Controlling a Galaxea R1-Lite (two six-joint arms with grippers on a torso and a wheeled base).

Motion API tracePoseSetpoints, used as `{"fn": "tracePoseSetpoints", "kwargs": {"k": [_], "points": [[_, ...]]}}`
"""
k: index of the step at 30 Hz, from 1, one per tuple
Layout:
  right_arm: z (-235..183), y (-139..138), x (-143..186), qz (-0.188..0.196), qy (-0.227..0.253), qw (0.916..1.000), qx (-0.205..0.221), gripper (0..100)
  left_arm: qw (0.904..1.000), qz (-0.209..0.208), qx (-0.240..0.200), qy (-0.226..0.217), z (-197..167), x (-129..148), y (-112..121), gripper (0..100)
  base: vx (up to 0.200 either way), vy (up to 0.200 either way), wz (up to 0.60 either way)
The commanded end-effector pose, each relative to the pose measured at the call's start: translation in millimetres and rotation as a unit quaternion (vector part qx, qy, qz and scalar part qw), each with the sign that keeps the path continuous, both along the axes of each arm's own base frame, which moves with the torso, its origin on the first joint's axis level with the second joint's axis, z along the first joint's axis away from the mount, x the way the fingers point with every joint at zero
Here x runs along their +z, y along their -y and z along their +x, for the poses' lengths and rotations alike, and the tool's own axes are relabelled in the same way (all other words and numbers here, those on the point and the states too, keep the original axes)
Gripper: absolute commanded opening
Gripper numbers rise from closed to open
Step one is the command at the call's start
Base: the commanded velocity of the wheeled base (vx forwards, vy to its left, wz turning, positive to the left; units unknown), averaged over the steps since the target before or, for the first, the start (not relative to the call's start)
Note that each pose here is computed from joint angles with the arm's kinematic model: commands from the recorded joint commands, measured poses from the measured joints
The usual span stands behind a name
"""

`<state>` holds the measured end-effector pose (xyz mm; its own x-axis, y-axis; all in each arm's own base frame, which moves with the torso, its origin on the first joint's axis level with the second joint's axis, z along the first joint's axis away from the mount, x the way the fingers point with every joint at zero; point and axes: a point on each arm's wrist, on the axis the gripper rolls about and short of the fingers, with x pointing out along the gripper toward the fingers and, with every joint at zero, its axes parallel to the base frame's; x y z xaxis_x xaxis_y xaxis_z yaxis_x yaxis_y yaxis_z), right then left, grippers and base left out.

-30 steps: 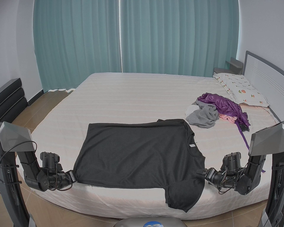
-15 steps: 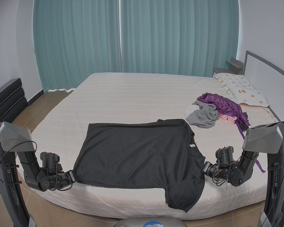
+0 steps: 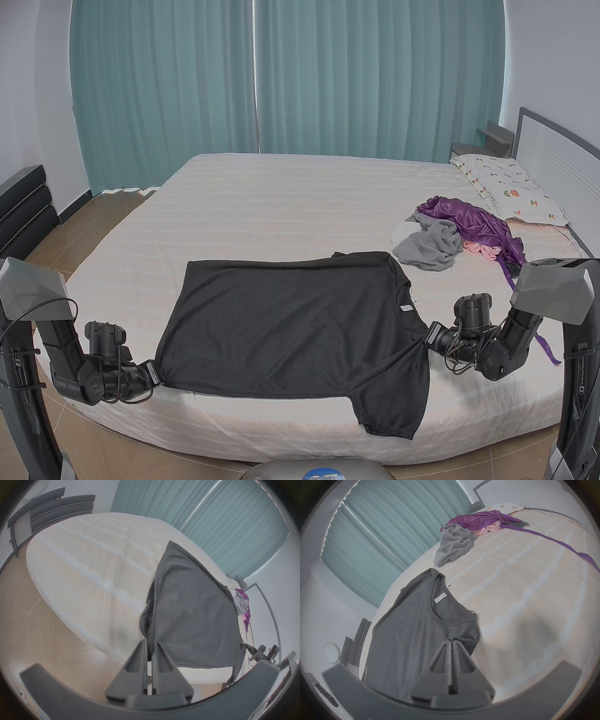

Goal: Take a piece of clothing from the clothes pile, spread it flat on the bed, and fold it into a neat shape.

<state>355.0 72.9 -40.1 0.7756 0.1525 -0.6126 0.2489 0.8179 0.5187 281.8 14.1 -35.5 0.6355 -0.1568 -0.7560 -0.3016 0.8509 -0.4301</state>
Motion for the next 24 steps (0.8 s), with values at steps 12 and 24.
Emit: {"fn": "tracePoseSetpoints", "kwargs": {"k": [12, 24], "points": [[4, 7, 9, 0.017, 0.009, 0.9998, 0.007, 100, 1.0000, -0.001, 0.001, -0.001, 0, 0, 0, 0, 0.000, 0.000, 0.00], [-69, 19, 2, 0.014, -0.039, 0.9902, 0.133, 100, 1.0000, -0.002, 0.001, 0.001, 0, 0, 0, 0, 0.000, 0.000, 0.00]]}}
